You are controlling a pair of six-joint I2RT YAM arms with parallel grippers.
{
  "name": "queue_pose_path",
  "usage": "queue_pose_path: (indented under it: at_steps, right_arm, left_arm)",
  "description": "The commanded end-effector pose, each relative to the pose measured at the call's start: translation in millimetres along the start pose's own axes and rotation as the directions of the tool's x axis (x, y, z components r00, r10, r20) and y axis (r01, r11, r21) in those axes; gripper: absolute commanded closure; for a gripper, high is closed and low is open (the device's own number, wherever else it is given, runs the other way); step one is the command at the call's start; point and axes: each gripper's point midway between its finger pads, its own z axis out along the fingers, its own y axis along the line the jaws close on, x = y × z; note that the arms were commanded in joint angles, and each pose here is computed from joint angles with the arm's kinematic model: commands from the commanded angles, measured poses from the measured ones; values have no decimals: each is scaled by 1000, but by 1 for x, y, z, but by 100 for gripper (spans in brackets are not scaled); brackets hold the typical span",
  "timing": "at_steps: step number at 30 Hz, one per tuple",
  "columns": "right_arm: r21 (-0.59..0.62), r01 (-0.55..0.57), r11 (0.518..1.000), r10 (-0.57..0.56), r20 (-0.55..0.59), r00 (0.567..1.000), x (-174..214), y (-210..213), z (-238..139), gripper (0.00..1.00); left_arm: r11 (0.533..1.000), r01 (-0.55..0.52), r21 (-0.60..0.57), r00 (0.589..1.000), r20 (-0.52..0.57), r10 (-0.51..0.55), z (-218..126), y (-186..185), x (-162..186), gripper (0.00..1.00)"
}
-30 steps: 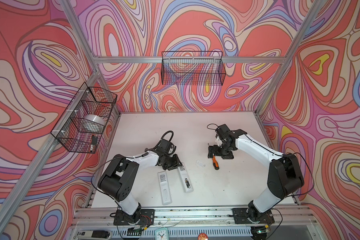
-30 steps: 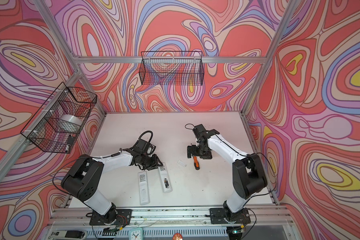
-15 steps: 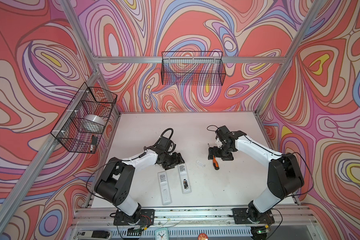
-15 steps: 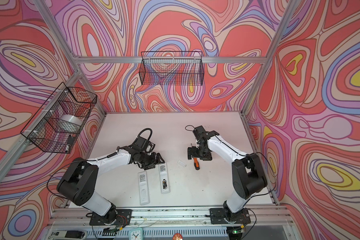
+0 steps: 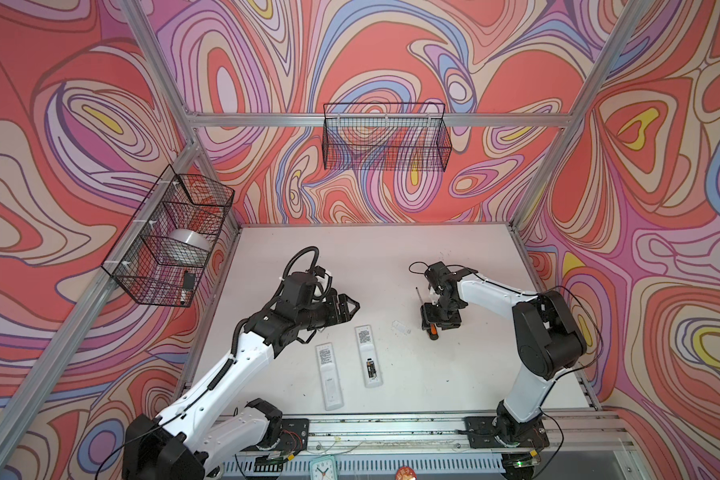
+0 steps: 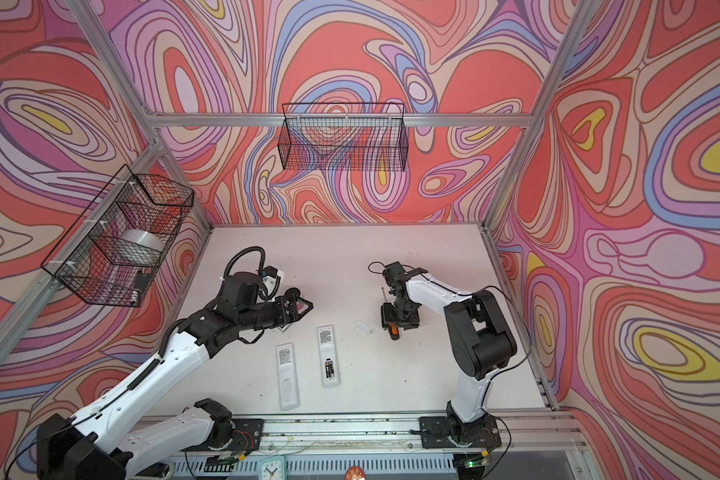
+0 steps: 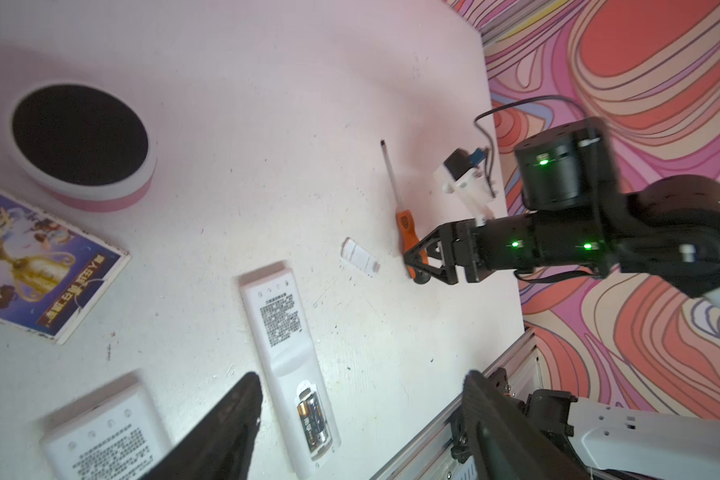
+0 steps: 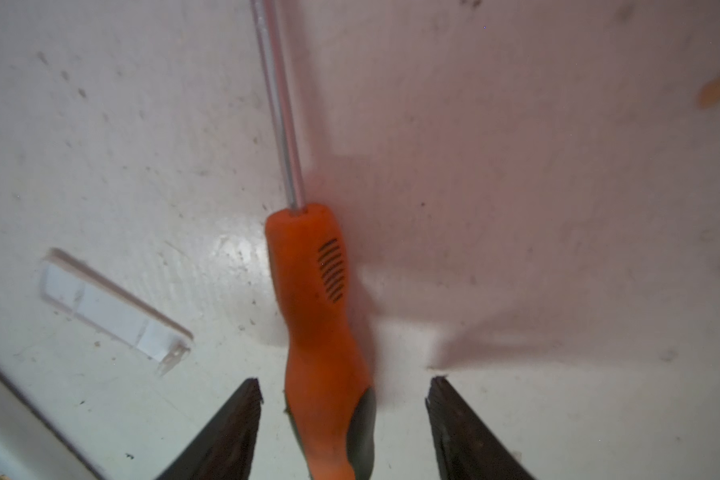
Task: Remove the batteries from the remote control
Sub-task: 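Grasp the orange-handled screwdriver with the right gripper while the left gripper rises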
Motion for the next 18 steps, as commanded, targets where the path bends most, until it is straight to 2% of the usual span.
queue_pose_path:
  at_steps: [1,4,6,8,10,13,15,18]
  right_arm:
    - [24,12,1000,-12,17,1000,-8,-4,7,42]
    - [15,12,1000,-12,26,1000,-10,-3,7,53]
    - [2,20,1000,-20,28,999,-10,0,8,63]
    - [-7,30,1000,-29,33,999,-10,2,6,80]
    - [-22,39,999,-38,51,998,-12,4,0,91]
    - [-34,50,998,-47,90,995,-18,8,-16,96]
    - [-60,73,996,-63,148,987,-25,16,-41,98]
    - [-191,155,969,-116,202,972,-36,47,-77,99]
  left_arm:
    - [998,-30,50,992,127,23,-6,-7,-18,18]
    - [999,38,12,985,169,-39,-8,4,-22,2]
    - [998,55,15,985,164,-57,-6,7,-22,2]
    - [997,61,46,987,146,-68,-3,4,-22,2]
    - [995,79,65,987,138,-88,0,4,-24,2]
    - [988,121,100,982,132,-134,3,4,-29,2]
    - [979,150,135,977,130,-168,4,2,-34,3]
    - [950,174,261,976,80,-201,5,-11,-41,2]
